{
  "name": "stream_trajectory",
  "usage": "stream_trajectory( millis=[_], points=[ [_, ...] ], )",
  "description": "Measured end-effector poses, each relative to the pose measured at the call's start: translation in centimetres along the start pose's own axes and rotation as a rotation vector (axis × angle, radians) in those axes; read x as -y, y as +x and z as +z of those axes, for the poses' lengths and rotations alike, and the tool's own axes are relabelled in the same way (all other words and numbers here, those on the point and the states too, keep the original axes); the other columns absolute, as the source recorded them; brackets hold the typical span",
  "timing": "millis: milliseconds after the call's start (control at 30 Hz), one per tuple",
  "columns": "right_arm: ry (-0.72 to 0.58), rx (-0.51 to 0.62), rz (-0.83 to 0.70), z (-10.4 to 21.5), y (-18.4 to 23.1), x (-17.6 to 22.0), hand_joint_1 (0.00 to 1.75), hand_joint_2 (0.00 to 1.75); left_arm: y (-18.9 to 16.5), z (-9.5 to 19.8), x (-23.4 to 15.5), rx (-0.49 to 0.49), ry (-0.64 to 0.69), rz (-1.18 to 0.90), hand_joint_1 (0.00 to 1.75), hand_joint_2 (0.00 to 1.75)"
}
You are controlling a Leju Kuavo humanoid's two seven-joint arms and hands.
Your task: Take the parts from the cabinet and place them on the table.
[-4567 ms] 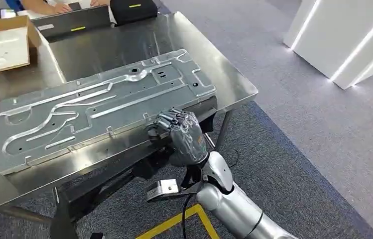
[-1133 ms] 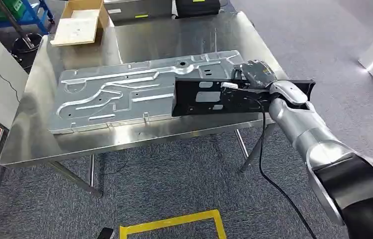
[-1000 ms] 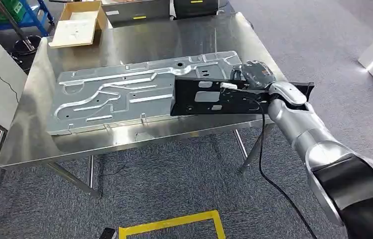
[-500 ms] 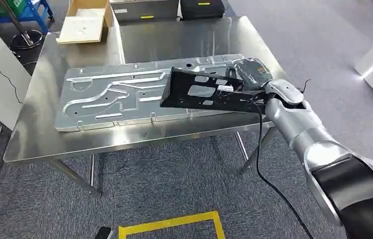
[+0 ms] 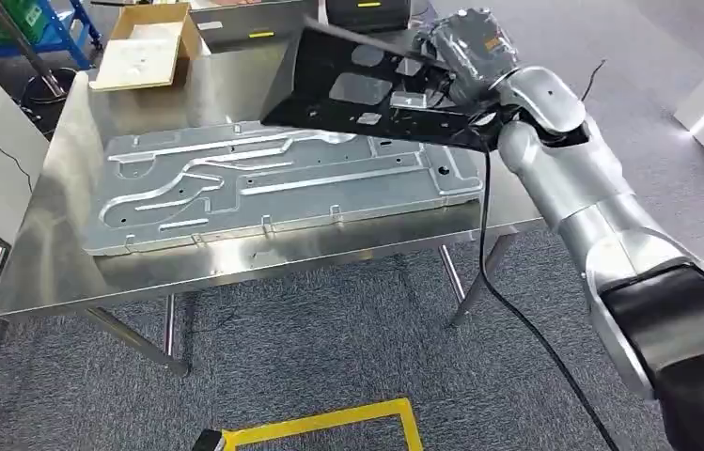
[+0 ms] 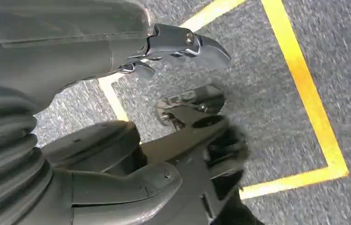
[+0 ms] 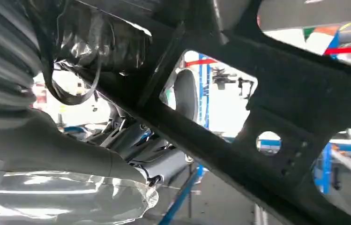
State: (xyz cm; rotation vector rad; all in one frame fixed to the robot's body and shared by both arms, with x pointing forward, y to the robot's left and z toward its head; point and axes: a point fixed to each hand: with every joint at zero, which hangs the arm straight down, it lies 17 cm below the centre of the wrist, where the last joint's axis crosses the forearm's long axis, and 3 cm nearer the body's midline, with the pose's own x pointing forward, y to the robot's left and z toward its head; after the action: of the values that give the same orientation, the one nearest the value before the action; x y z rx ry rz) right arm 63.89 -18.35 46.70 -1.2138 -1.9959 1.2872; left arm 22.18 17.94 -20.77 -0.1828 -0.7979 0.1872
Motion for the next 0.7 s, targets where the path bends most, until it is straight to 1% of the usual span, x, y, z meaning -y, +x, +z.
stream_trajectory(
  millis=[467,600,700],
  points=[
    [0.006,0.023,0.004,0.0,0.9,-0.5,1.75,1.75,0.2,0.0,0.3,0.011,-0.014,-0.006,0.00,1.75],
    [0.040,0.018,-0.009,0.9,0.8,-2.7,1.75,1.75,0.0,-0.1,0.2,0.000,0.003,-0.007,0.00,1.75],
    [0.049,0.018,-0.008,1.1,0.8,-3.2,1.75,1.75,-0.2,0.0,0.4,-0.005,0.002,-0.006,0.00,1.75]
  ],
)
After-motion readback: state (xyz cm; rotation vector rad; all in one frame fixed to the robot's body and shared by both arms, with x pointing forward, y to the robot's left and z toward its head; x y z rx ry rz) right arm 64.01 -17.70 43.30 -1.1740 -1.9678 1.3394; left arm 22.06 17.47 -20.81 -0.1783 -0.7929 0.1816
